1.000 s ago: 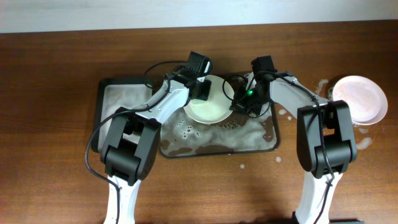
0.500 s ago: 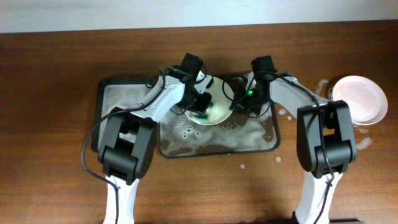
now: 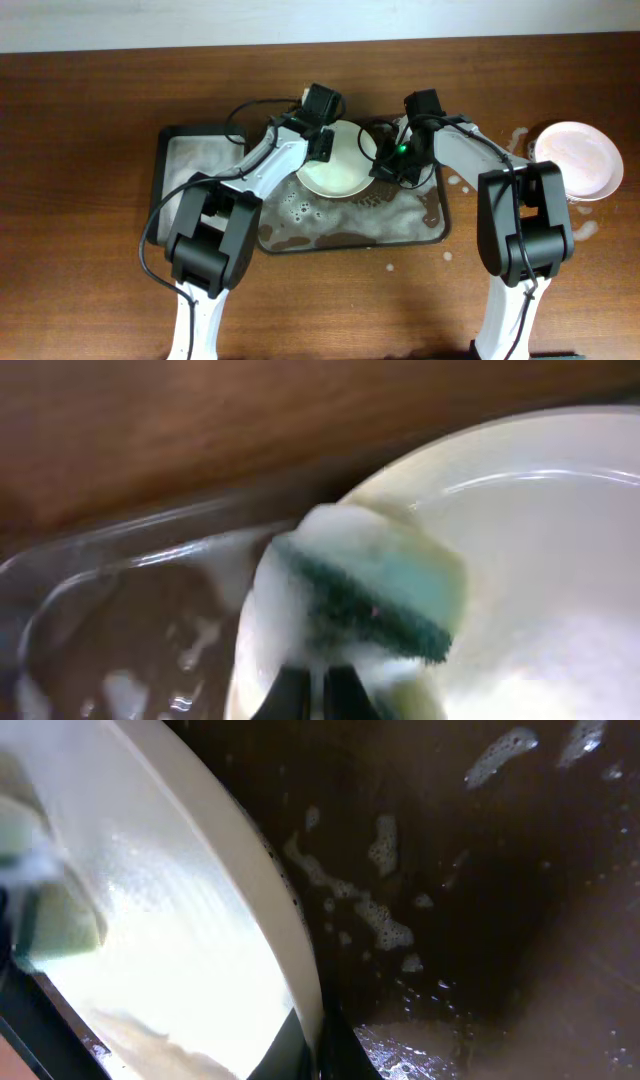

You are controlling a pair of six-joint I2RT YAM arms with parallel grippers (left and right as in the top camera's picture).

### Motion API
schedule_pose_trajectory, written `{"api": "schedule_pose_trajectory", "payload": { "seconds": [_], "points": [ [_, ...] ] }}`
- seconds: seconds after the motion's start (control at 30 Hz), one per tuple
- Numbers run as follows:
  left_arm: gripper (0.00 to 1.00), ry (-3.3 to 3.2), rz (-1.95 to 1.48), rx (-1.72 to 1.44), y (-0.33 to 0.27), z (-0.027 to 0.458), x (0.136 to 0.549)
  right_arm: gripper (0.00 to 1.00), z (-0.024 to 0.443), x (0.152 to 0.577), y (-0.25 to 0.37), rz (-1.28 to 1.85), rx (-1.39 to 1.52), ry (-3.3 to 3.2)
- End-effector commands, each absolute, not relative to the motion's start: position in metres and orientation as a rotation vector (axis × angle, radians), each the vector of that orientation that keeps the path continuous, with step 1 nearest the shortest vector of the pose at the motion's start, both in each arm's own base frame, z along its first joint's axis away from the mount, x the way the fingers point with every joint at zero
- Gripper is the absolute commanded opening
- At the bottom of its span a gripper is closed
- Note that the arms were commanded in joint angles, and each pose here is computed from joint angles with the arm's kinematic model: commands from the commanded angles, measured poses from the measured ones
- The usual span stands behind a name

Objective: Clean dirty plates on tray and stack at the side
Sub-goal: 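Scrub the white plate with the sponge in the left gripper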

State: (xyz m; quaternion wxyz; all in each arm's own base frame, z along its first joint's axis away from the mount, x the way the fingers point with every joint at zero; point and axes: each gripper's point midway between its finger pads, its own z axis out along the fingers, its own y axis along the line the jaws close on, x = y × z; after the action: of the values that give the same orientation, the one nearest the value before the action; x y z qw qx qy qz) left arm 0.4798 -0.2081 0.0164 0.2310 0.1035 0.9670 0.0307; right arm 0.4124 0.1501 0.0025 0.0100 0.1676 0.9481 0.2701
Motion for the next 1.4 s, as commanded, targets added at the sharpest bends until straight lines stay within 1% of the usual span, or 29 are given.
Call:
{"api": "schedule_pose_trajectory", "payload": {
  "seconds": [0.0, 0.03, 0.1, 0.13, 0.17, 0.2, 0.27, 0.33, 0.43, 0.5, 0.53, 0.57, 0.63, 0.67, 0.7, 0.73, 0.77, 0.8, 0.87, 0.93, 1.03, 1.1, 1.23, 1.27, 1.37],
  "points": [
    [0.01, 2.902, 0.098, 0.31, -0.188, -0.021, 0.431, 0.04, -0.025, 0.4, 0.134, 0.687, 0.557, 3.021],
    [0.01, 2.983, -0.215, 0.451, -0.221, -0.023, 0.407, 0.04, -0.025, 0.4, 0.134, 0.688, 0.557, 3.021],
    [0.01, 2.962, -0.619, 0.616, -0.263, -0.012, 0.386, 0.04, -0.025, 0.4, 0.134, 0.688, 0.557, 3.021],
    [0.01, 2.907, -0.791, 0.706, -0.28, -0.003, 0.379, 0.04, -0.025, 0.4, 0.134, 0.688, 0.557, 3.022],
    [0.01, 2.858, -0.857, 0.758, -0.289, 0.001, 0.379, 0.04, -0.025, 0.4, 0.134, 0.688, 0.557, 3.022],
    [0.01, 2.835, -0.84, 0.768, -0.291, 0.001, 0.384, 0.04, -0.025, 0.4, 0.134, 0.688, 0.557, 3.021],
    [0.01, 2.805, -0.652, 0.716, -0.279, -0.006, 0.408, 0.04, -0.025, 0.4, 0.134, 0.688, 0.557, 3.022],
    [0.01, 2.804, -0.342, 0.494, -0.25, -0.018, 0.441, 0.04, -0.025, 0.4, 0.134, 0.687, 0.557, 3.022],
    [0.01, 2.717, -0.148, 0.378, -0.231, -0.023, 0.473, 0.04, -0.025, 0.4, 0.134, 0.687, 0.557, 3.022],
    [0.01, 2.663, 0.069, 0.25, -0.203, -0.018, 0.489, 0.04, -0.025, 0.4, 0.134, 0.687, 0.557, 3.022],
    [0.01, 2.627, 0.247, 0.2, -0.181, -0.014, 0.493, 0.04, -0.025, 0.4, 0.134, 0.687, 0.557, 3.022],
    [0.01, 2.621, 0.316, 0.173, -0.173, -0.012, 0.492, 0.04, -0.025, 0.4, 0.134, 0.687, 0.557, 3.022],
    [0.01, 2.639, 0.395, 0.134, -0.162, -0.013, 0.483, 0.04, -0.025, 0.4, 0.134, 0.688, 0.557, 3.022],
    [0.01, 2.701, 0.368, 0.163, -0.165, -0.018, 0.472, 0.04, -0.025, 0.4, 0.134, 0.688, 0.557, 3.022],
    [0.01, 2.763, 0.297, 0.194, -0.173, -0.021, 0.462, 0.04, -0.025, 0.4, 0.134, 0.688, 0.557, 3.022],
    [0.01, 2.854, 0.114, 0.31, -0.196, -0.025, 0.447, 0.04, -0.025, 0.4, 0.134, 0.687, 0.557, 3.021],
    [0.01, 2.935, -0.296, 0.503, -0.241, -0.027, 0.418, 0.04, -0.025, 0.4, 0.134, 0.688, 0.557, 3.021],
    [0.01, 2.945, -0.55, 0.606, -0.265, -0.021, 0.4, 0.04, -0.025, 0.4, 0.134, 0.688, 0.557, 3.021],
    [0.0, 2.949, -0.869, 0.704, -0.289, -0.01, 0.372, 0.04, -0.025, 0.4, 0.134, 0.688, 0.557, 3.022],
    [0.01, 2.952, -0.937, 0.756, -0.293, -0.008, 0.361, 0.04, -0.025, 0.4, 0.134, 0.688, 0.557, 3.021],
    [0.01, 2.858, -0.87, 0.793, -0.297, -0.016, 0.382, 0.04, -0.024, 0.401, 0.137, 0.718, 0.55, 3.014],
    [0.01, 2.831, -0.688, 0.68, -0.289, -0.026, 0.412, 0.04, -0.024, 0.401, 0.137, 0.717, 0.55, 3.015],
    [0.01, 2.755, -0.261, 0.397, -0.245, -0.031, 0.468, 0.04, -0.024, 0.401, 0.137, 0.717, 0.527, 3.016],
    [0.01, 2.732, -0.121, 0.312, -0.224, -0.03, 0.481, 0.04, -0.024, 0.401, 0.137, 0.717, 0.527, 3.016],
    [0.01, 2.737, 0.13, 0.194, -0.179, -0.031, 0.487, 0.04, -0.024, 0.401, 0.137, 0.717, 0.527, 3.016]
  ]
}}
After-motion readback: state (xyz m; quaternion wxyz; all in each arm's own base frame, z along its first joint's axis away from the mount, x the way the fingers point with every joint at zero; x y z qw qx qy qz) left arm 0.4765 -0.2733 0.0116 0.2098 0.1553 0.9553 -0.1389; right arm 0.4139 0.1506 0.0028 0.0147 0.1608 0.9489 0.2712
